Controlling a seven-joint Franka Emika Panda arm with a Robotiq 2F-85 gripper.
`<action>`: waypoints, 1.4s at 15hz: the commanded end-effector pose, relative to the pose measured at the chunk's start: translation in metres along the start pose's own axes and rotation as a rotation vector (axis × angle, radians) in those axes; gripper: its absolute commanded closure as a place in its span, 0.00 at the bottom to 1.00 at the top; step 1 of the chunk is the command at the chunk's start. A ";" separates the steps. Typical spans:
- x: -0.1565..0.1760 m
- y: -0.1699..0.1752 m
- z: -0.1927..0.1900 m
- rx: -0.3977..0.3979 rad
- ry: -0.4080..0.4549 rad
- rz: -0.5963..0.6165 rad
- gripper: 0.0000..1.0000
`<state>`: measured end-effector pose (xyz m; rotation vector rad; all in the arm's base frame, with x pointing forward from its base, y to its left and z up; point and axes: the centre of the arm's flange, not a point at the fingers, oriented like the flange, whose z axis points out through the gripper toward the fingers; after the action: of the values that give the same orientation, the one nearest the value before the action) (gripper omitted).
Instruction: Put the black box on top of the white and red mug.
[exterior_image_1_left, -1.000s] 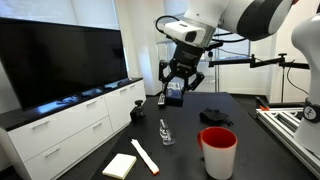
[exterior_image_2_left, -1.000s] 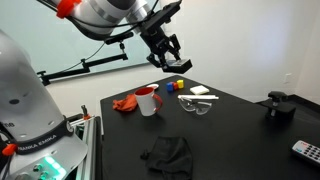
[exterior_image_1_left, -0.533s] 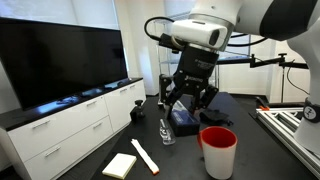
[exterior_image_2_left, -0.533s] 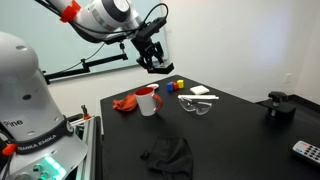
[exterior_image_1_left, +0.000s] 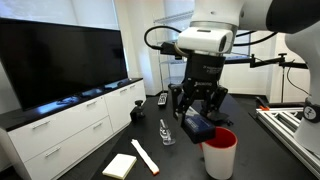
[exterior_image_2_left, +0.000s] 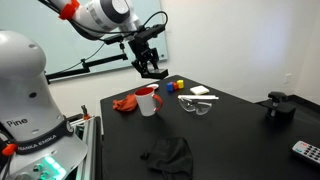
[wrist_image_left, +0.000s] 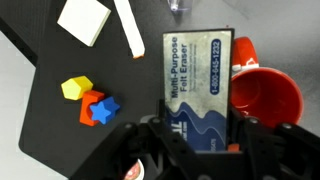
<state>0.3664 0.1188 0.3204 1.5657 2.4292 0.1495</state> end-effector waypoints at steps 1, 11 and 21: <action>-0.006 -0.037 -0.018 -0.009 0.000 -0.052 0.69; 0.015 -0.050 0.007 0.011 -0.006 -0.274 0.69; 0.004 -0.069 0.025 0.033 0.019 -0.345 0.69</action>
<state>0.3615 0.1082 0.2821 1.2212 2.6493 -0.0049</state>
